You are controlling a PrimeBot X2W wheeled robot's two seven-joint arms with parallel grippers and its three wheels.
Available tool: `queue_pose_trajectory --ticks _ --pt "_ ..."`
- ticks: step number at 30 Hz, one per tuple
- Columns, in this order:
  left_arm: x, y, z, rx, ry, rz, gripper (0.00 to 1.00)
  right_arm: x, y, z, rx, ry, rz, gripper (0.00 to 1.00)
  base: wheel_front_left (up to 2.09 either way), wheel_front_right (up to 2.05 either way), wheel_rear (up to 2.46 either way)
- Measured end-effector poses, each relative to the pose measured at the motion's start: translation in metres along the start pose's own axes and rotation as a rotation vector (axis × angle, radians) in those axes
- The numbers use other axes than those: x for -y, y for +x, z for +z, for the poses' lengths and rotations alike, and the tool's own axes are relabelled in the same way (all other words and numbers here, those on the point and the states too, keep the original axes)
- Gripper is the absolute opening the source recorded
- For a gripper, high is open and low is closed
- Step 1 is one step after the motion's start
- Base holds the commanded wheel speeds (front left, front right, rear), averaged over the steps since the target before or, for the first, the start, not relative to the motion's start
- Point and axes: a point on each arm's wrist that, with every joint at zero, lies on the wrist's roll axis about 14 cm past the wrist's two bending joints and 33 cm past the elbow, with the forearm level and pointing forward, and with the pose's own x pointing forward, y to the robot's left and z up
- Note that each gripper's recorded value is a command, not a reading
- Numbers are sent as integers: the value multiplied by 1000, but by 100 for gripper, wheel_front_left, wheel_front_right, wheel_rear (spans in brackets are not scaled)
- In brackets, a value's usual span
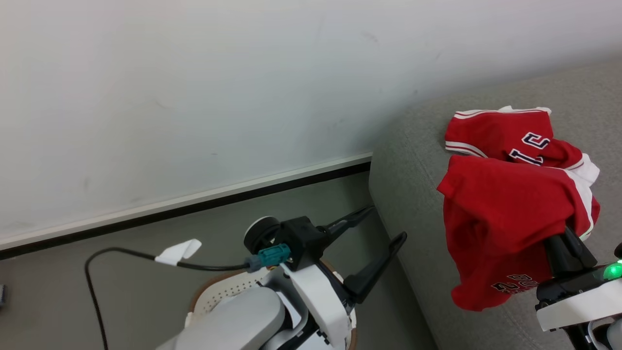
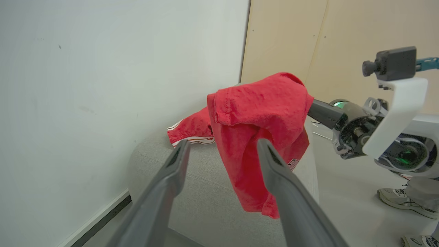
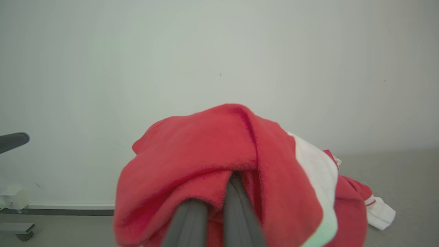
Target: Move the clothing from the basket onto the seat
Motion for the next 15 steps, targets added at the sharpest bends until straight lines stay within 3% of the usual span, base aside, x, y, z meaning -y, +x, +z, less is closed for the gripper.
queue_pose_trajectory --ticks 15 --pt "12 21 -34 -4 -50 -106 100 30 -20 10 25 -58 -131 0 0 0 0"
